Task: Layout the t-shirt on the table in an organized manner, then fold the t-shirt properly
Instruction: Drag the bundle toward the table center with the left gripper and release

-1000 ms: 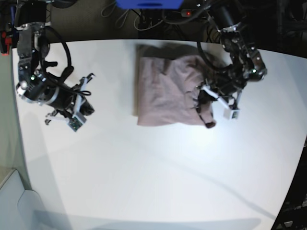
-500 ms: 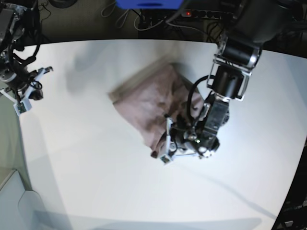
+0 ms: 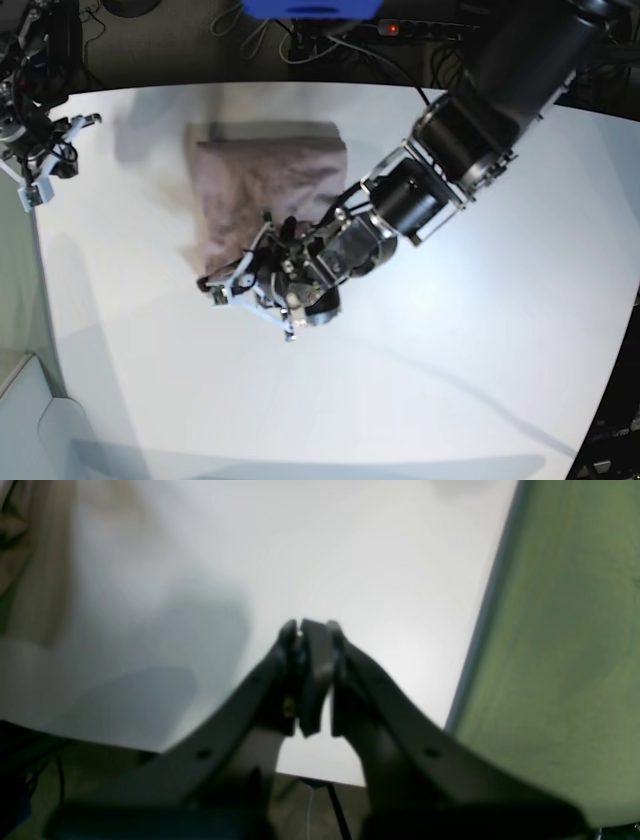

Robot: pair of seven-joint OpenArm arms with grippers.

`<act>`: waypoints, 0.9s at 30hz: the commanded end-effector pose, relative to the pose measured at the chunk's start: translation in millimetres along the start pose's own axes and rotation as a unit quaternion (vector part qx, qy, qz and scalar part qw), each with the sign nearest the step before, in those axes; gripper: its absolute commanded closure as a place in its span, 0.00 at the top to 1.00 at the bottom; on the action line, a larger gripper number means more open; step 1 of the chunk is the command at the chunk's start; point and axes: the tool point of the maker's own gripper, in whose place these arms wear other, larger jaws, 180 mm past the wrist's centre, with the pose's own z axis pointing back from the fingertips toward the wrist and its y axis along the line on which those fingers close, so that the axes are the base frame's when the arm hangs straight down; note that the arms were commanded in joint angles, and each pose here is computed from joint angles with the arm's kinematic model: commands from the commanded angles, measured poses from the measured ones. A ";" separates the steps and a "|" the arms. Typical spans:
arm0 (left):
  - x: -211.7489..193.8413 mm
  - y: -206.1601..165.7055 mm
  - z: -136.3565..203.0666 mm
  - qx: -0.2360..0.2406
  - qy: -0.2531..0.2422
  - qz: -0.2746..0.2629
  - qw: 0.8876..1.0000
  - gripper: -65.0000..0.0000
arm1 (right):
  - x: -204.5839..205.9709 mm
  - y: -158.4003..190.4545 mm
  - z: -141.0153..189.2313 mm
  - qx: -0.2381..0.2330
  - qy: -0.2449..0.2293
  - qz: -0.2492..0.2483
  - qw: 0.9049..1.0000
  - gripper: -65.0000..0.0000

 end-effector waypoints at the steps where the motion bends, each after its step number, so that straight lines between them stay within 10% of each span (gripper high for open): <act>1: 19.4 18.9 10.4 0.023 -0.018 -0.014 0.999 0.01 | 11.2 -3.9 5.0 -0.005 -0.019 0.009 1.000 0.04; 7: 10.3 28.0 12.3 0.042 0.005 -0.035 0.998 0.09 | 11.0 -2.5 4.5 -0.003 -0.020 0.007 1.000 0.04; 16: 22.1 75.9 46.0 0.123 -0.030 -0.007 0.992 0.65 | 4.1 0.5 4.9 0.001 -0.011 0.008 1.000 0.04; 27: -52.9 91.7 100.2 0.210 -0.004 0.088 0.974 0.65 | 26.8 8.1 -2.4 0.013 -0.035 0.019 0.999 0.04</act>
